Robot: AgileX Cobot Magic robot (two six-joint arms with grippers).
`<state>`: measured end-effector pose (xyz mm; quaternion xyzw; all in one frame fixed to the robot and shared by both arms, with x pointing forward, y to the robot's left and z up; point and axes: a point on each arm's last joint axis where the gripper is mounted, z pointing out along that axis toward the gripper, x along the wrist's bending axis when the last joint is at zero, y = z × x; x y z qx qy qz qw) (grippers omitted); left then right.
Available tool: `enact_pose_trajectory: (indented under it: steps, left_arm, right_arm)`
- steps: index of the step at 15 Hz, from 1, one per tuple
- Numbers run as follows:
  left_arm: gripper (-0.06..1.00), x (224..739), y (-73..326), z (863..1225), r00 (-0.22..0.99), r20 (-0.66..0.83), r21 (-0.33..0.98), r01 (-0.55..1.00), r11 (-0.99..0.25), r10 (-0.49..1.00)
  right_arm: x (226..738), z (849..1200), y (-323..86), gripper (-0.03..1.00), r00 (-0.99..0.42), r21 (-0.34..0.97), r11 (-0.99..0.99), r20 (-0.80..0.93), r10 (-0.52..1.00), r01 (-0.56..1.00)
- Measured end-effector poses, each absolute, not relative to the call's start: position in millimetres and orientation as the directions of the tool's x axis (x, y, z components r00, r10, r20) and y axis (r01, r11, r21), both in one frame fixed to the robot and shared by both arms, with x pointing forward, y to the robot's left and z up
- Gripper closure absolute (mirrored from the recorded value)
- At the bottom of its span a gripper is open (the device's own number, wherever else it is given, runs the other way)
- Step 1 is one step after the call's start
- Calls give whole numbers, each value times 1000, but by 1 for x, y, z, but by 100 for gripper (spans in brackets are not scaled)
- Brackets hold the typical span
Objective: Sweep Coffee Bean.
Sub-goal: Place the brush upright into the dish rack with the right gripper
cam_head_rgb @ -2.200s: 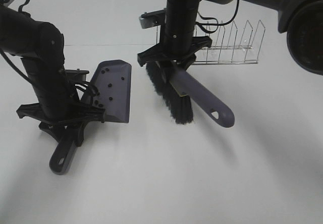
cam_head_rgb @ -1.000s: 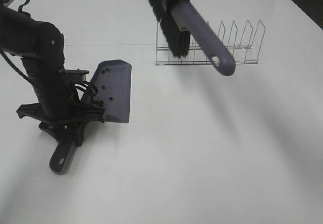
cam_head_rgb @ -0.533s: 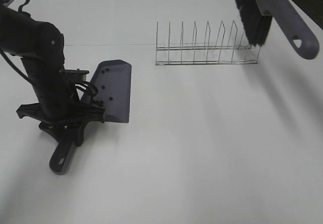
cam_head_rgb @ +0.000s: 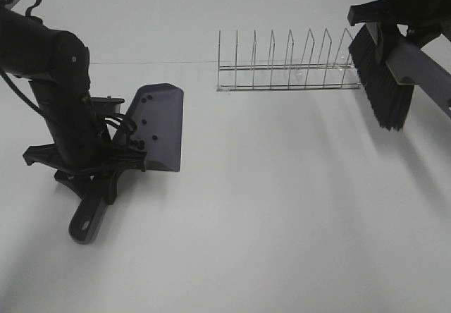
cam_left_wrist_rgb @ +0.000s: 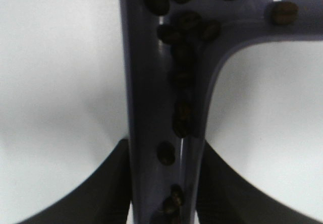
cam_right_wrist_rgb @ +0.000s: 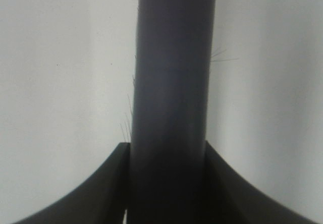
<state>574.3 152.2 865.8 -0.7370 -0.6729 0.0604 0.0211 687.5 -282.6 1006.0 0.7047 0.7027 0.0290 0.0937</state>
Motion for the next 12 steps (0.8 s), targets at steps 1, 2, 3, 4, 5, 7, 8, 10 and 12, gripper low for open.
enact_pose_trajectory:
  steps: [1,2,3,4,5,7,8,10,12]
  left_arm:
    - [62,574,152,866,87,-61,-112,989,-94,994]
    - [62,574,152,866,87,-61,-112,989,-94,994]
    - [62,574,152,866,87,-61,-111,989,-94,994]
    - [62,574,152,866,87,-61,-111,989,-94,994]
    - [62,574,152,866,87,-61,-111,989,-94,994]
    - [62,574,152,866,87,-61,-110,989,-93,994]
    - [62,574,152,866,87,-61,-110,989,-93,994]
    - [62,574,152,866,87,-61,-110,989,-93,994]
    - [62,574,152,866,88,-61,-110,989,-94,994]
  right_arm:
    - [687,1004,-281,69,8,168,7,-87,996,986]
    - [688,1003,-281,69,8,166,6,-84,996,986]
    - [689,999,-281,69,7,157,6,-86,996,988]
    - [691,992,-281,69,6,148,7,-86,996,989]
    - [693,984,-279,69,1,143,12,-87,996,990]
    - [698,973,-264,69,-47,160,66,-119,992,985]
    - [700,969,-260,69,-68,166,91,-141,988,982]
    - [703,957,-258,69,-81,148,105,-156,984,983]
    - [705,942,-260,69,-94,121,117,-181,979,986]
